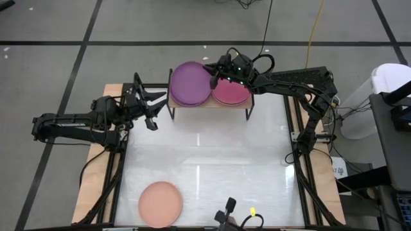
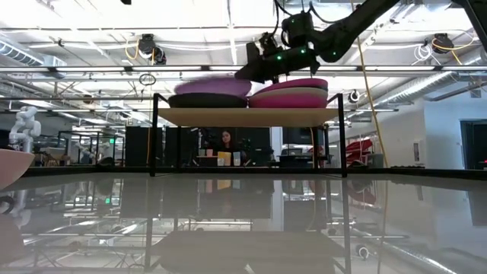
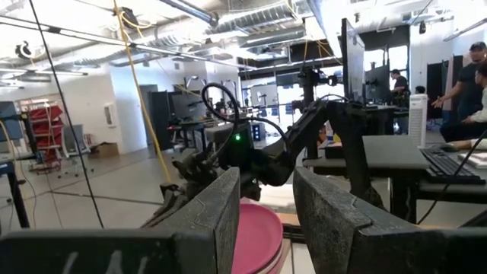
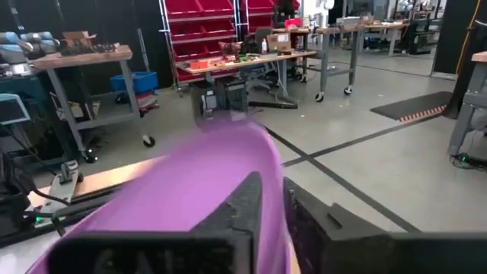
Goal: Place and stack plates onto a shelf
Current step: Stack the purple plate on top of the purple plate on the shelf, then stack the light orange plate on top of the purple plate on the shelf
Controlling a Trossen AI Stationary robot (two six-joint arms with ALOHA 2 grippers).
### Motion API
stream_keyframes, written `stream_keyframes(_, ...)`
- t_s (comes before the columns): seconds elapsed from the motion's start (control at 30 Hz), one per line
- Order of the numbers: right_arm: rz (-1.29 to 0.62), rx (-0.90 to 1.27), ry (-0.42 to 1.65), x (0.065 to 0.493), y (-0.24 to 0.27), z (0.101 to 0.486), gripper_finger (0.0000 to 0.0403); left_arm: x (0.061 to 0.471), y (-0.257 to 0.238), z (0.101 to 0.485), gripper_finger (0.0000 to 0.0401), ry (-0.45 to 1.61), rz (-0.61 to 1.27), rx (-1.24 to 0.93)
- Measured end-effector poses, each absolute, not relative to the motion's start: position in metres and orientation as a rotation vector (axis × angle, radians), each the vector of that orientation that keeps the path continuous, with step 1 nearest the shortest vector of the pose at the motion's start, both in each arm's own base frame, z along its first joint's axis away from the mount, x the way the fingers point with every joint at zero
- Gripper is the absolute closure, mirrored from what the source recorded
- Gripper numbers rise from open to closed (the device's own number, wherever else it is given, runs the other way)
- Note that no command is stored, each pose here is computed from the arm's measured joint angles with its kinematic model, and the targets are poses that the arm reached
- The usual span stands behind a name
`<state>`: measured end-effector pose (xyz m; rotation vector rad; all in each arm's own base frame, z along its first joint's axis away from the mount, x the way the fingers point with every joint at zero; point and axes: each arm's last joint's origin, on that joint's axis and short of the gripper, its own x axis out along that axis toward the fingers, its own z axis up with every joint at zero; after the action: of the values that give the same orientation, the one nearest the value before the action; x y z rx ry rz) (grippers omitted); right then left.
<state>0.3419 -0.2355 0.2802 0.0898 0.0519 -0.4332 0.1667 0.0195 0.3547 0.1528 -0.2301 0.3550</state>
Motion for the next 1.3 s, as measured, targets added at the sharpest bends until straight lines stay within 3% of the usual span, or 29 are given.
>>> stream_keyframes(0.23,-0.371,0.078,0.075,0.341,-0.233,0.282,0.0293,0.167,0.019,0.355,0.027,-0.229,0.355,0.15)
stream_keyframes(0.43,-0.233,0.021,0.034,0.322,-0.215,0.321,0.0247,0.167,0.019,0.353,0.027,-0.217,0.351,0.152)
stream_keyframes(0.67,-0.031,-0.081,-0.007,0.292,-0.165,0.362,0.0246,0.168,0.018,0.349,0.027,-0.148,0.353,0.278)
stream_keyframes(0.8,0.018,-0.156,-0.022,0.271,-0.134,0.362,0.0249,0.168,0.018,0.349,0.027,-0.164,0.346,0.187)
stream_keyframes(1.03,0.009,-0.16,-0.012,0.234,-0.094,0.335,0.0249,0.177,0.015,0.342,0.027,-0.118,0.295,0.152)
stream_keyframes(1.3,0.019,-0.171,-0.072,0.198,-0.063,0.293,0.0249,0.203,-0.006,0.314,0.027,0.08,0.159,0.218)
